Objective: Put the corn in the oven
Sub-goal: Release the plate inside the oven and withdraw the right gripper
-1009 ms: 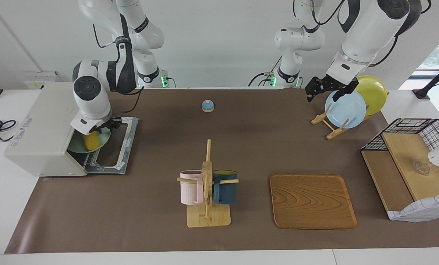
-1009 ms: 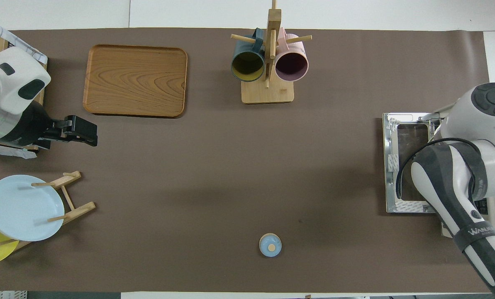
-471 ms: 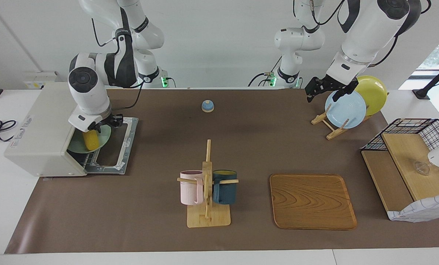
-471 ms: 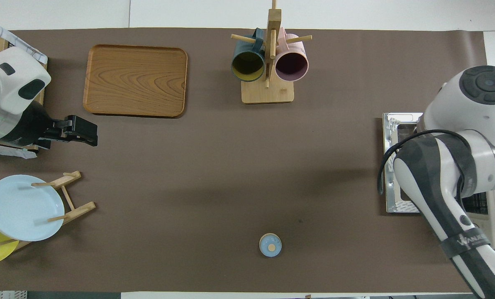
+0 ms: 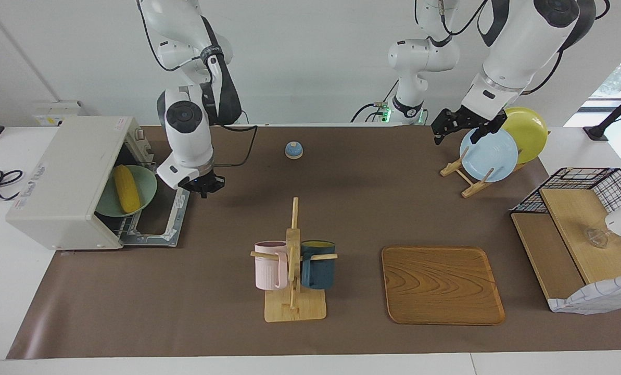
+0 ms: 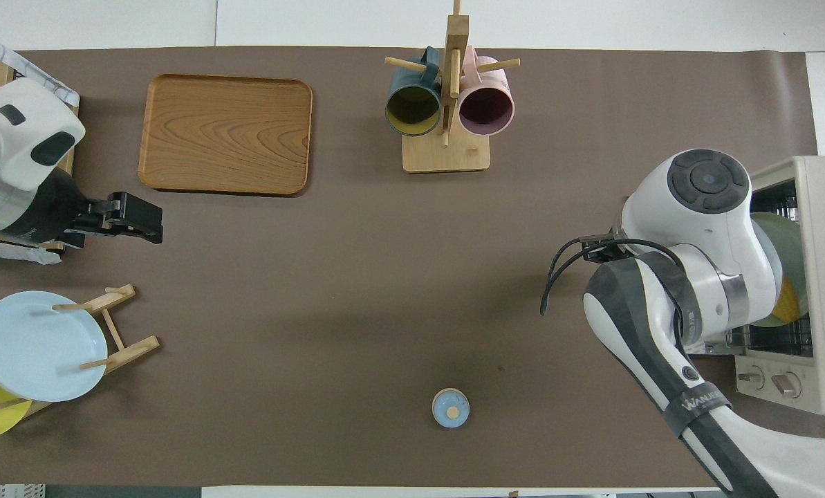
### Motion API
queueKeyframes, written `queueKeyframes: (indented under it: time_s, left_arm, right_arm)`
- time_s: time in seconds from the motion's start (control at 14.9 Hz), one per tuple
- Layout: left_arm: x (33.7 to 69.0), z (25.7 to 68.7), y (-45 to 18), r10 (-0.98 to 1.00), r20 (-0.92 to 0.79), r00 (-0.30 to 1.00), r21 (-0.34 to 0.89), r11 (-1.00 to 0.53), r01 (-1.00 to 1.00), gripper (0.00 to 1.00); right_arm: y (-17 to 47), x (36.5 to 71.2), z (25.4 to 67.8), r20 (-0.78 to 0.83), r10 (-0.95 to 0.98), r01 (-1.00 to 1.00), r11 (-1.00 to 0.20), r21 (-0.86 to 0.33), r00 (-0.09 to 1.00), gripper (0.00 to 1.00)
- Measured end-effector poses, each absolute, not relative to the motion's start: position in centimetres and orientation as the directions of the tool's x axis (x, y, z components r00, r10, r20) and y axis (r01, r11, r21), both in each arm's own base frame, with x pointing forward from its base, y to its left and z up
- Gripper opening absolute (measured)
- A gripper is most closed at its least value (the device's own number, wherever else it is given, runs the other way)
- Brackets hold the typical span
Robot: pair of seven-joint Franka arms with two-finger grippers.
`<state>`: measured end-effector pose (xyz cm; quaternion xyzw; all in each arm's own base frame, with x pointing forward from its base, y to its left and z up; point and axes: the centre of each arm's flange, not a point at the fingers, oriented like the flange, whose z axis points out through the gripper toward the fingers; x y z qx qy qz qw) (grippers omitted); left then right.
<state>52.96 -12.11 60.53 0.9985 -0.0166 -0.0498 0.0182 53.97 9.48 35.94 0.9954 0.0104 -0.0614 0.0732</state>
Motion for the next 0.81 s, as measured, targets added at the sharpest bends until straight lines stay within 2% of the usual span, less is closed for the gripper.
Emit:
queueKeyframes:
  time_s: [0.81]
  left_arm:
    - [53.0, 60.5, -12.2, -0.036, -0.099, 0.994, 0.038, -0.999, -0.032, 1.0]
  right_arm:
    - [7.0, 53.1, 30.5, -0.185, -0.004, 0.029, -0.984, 0.176, 0.983, 0.01]
